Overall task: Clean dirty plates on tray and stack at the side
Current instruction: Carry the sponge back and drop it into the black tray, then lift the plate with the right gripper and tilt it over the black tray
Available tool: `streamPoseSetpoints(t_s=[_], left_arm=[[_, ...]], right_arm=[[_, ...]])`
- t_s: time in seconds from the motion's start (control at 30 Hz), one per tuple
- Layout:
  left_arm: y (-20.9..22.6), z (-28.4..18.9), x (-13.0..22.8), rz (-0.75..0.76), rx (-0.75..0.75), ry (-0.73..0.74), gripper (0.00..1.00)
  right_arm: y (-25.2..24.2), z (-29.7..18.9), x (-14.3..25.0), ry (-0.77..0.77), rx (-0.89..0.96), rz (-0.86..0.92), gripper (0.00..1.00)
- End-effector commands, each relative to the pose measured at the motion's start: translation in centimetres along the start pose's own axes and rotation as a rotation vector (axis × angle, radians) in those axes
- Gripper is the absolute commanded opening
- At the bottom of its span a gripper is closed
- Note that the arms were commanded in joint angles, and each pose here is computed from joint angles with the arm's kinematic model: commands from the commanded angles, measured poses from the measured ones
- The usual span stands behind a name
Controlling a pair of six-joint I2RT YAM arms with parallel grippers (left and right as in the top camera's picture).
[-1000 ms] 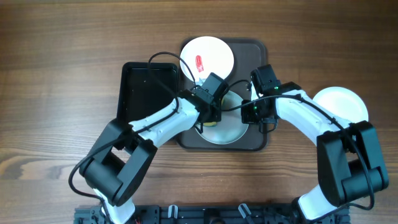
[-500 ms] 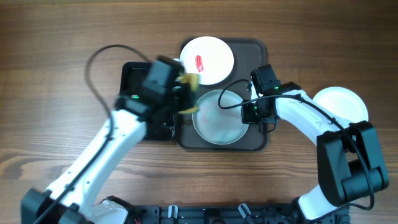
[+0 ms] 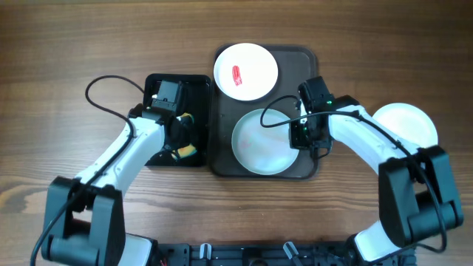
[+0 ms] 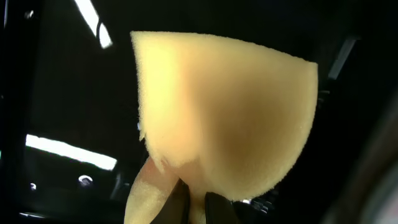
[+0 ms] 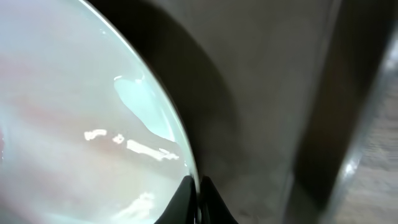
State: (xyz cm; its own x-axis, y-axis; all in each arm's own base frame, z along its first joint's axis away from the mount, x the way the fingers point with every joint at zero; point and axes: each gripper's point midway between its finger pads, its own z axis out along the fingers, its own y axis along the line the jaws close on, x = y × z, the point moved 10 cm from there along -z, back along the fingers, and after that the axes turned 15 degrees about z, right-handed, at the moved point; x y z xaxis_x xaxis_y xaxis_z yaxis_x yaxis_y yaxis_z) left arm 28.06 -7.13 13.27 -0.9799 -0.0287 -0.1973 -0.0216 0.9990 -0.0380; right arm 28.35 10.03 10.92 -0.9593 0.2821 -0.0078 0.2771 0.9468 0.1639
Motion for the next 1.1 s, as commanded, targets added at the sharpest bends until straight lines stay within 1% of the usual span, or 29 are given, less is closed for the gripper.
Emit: streamPoseSetpoints(t_s=[0.0, 0.03, 0.1, 0.13, 0.17, 0.2, 0.27, 0.37, 0.53, 0.63, 0.77, 0.83, 0.97, 1.07], left_arm=[[0.8, -0.7, -0.9, -0.007, -0.019, -0.058, 0.04], [0.9, -0.9, -1.0, -0.012, -0.016, -0.064, 0.06], [1.2, -1.5, -1.0, -0.023, -0.003, -0.079, 0.21], [1.3, -1.9, -1.1, -0.029, 0.013, -0.088, 0.35], [1.4, -2.3, -1.1, -0.034, 0.026, -0.096, 0.46], [1.4, -2.9, -1.1, -0.041, 0.053, -0.112, 0.66], [1.6, -4.1, -1.1, -0.051, 0.091, -0.144, 0.83], [1.9, -6.1, -0.8, -0.063, 0.132, -0.197, 0.95], [2.3, -10.6, 0.5, -0.065, 0.215, -0.318, 1.0], [2.0, -13.2, 1.5, -0.045, 0.282, -0.402, 1.0], [1.9, -16.5, 3.1, -0.022, 0.36, -0.52, 1.0], [1.9, -18.1, 4.1, -0.004, 0.396, -0.583, 1.0], [2.2, -20.5, 5.9, 0.011, 0.415, -0.689, 1.0], [2.4, -21.7, 7.1, 0.02, 0.425, -0.747, 1.0]], right_arm=[[0.8, -4.0, -0.7, -0.136, 0.012, -0.021, 0.04], [1.0, -4.6, -0.7, -0.15, 0.009, -0.026, 0.04], [1.4, -5.6, -0.7, -0.175, 0.011, -0.036, 0.04], [1.8, -6.2, -0.8, -0.187, 0.011, -0.043, 0.04], [2.0, -6.6, -0.8, -0.191, 0.011, -0.047, 0.04], [2.4, -7.0, -0.9, -0.196, 0.007, -0.055, 0.04], [3.2, -7.9, -1.0, -0.21, -0.007, -0.071, 0.04], [4.4, -9.2, -1.1, -0.243, -0.026, -0.091, 0.04], [7.2, -11.7, -1.3, -0.313, -0.097, -0.139, 0.04], [9.3, -13.0, -0.8, -0.355, -0.156, -0.161, 0.05], [12.2, -13.3, 0.3, -0.418, -0.222, -0.19, 0.04], [13.9, -13.0, 1.0, -0.467, -0.236, -0.232, 0.04], [17.1, -12.3, 2.1, -0.57, -0.265, -0.313, 0.05], [19.4, -12.0, 2.8, -0.698, -0.249, -0.441, 0.04]])
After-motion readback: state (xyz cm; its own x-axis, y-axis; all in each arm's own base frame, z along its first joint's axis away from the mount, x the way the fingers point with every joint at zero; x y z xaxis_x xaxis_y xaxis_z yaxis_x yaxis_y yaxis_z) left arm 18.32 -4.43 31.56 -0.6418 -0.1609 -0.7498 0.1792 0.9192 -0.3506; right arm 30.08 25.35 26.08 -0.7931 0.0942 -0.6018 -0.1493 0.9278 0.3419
